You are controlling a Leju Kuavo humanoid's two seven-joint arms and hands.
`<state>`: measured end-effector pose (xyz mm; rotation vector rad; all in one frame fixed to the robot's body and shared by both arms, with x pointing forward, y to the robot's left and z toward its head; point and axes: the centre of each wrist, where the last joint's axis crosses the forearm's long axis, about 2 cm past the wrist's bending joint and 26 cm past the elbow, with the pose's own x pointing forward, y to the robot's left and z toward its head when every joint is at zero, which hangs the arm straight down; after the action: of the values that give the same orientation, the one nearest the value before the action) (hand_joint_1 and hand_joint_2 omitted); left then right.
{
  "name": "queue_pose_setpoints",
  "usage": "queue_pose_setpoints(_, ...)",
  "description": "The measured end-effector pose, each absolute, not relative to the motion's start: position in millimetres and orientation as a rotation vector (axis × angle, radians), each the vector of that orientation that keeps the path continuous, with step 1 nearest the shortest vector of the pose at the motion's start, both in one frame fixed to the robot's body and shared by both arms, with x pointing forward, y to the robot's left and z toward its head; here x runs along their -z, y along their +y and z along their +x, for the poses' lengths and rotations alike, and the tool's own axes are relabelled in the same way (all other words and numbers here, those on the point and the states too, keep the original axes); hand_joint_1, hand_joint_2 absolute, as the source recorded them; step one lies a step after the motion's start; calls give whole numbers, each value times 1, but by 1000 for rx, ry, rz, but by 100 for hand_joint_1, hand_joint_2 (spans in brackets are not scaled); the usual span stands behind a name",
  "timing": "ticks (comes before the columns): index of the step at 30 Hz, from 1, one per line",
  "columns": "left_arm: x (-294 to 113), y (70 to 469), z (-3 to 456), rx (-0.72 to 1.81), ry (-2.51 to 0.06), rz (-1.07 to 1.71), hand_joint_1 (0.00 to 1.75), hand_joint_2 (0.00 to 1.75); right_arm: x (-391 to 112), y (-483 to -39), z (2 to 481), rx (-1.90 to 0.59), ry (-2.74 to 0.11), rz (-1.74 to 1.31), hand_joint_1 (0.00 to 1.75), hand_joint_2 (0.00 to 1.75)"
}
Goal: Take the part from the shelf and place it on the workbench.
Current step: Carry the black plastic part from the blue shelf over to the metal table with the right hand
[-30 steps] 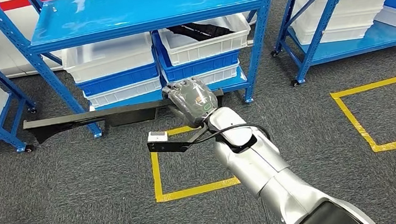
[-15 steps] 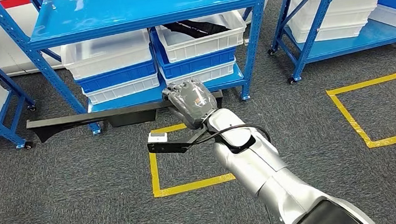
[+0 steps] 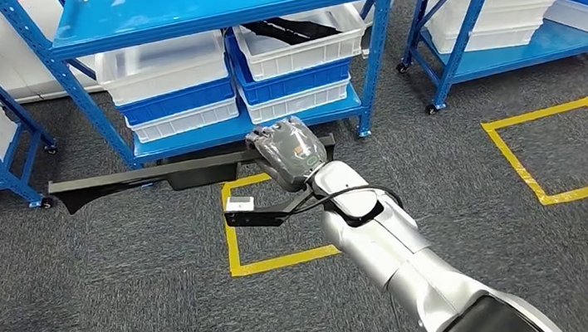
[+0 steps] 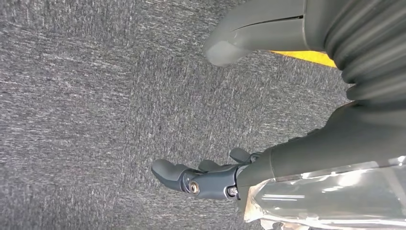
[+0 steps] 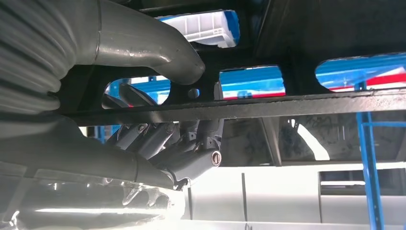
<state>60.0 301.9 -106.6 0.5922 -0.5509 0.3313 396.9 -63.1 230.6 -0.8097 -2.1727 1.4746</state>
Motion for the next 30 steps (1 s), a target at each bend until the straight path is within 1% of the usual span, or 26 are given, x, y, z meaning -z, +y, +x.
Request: queue_pose_setpoints(30, 107, 301, 60, -337, -546, 603, 0, 175, -229, -61, 396, -1479, -2174, -798, 171, 175)
